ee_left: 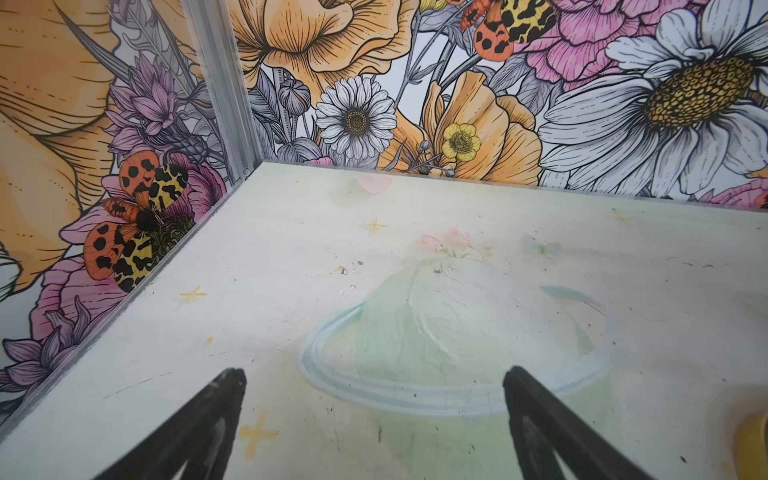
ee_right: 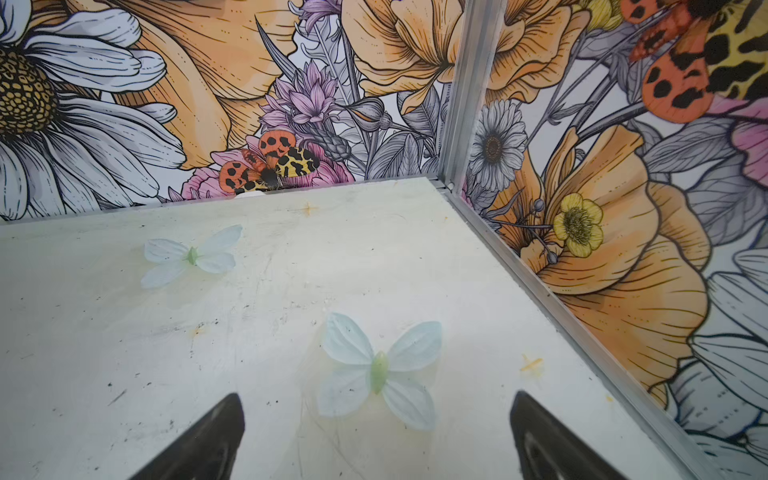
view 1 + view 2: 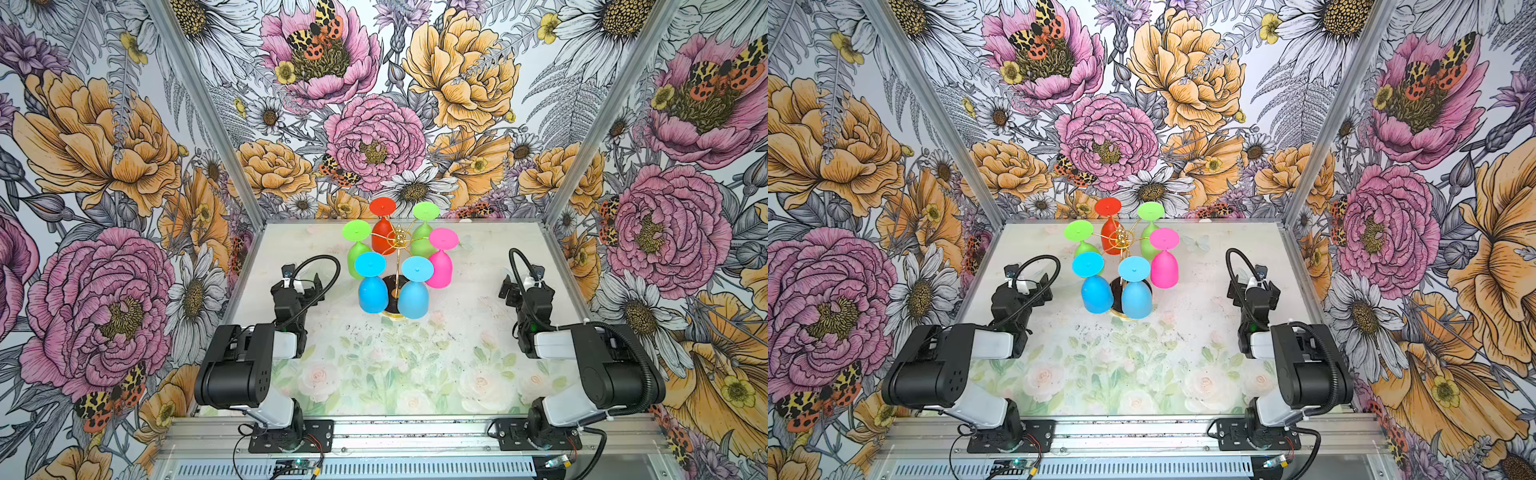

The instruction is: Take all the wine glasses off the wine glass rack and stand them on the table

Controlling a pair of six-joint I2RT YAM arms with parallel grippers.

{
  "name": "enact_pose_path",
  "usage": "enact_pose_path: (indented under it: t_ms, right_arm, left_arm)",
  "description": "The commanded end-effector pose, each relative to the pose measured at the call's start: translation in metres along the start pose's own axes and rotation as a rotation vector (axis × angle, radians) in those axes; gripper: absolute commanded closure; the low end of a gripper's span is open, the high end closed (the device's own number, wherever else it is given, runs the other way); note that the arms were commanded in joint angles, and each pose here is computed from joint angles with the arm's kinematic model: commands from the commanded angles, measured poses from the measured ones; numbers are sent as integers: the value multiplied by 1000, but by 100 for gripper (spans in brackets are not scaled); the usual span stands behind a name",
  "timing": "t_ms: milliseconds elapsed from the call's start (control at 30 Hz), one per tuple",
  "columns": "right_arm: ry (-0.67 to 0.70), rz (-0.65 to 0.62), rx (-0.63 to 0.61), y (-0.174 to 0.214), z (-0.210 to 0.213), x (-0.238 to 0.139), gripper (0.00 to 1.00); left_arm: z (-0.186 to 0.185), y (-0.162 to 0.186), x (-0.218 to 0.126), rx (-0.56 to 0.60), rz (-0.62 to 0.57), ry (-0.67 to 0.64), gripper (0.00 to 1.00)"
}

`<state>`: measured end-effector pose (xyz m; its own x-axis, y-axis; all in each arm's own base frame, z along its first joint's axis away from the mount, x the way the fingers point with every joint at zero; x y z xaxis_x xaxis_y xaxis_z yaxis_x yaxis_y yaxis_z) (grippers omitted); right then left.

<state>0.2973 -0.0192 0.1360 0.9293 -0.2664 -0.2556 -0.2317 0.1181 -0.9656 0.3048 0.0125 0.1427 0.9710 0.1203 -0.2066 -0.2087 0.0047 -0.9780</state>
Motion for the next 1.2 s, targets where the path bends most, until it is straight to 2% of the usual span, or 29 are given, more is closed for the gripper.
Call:
enact_pose_path:
  t_ms: [0,933,1167]
  right_arm:
    - [-2,-17,-12,-4,3,2,0]
    - [4,-5,-32,-11,7,2,2]
    - [10,11,-64,-27,13,-2,3]
  left_arm:
    - [-1,-6,1,-1,-27,1,1]
    - [2,-7,-1,-17,-33,-16,1]
    - [7,-35,-12,-29,-22,-59,1]
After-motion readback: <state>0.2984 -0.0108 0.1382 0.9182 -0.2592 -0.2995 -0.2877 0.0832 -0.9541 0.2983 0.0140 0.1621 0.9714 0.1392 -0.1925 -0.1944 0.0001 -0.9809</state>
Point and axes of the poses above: each gripper's point midway between its finger pads, its own x axis out along the fingers, its own z axis along the line the jaws close on, y = z × x, the point moved 10 cm from there along -x, back along the fingers, and after that the axes turned 4 degrees about x, right-handed, at the moved point
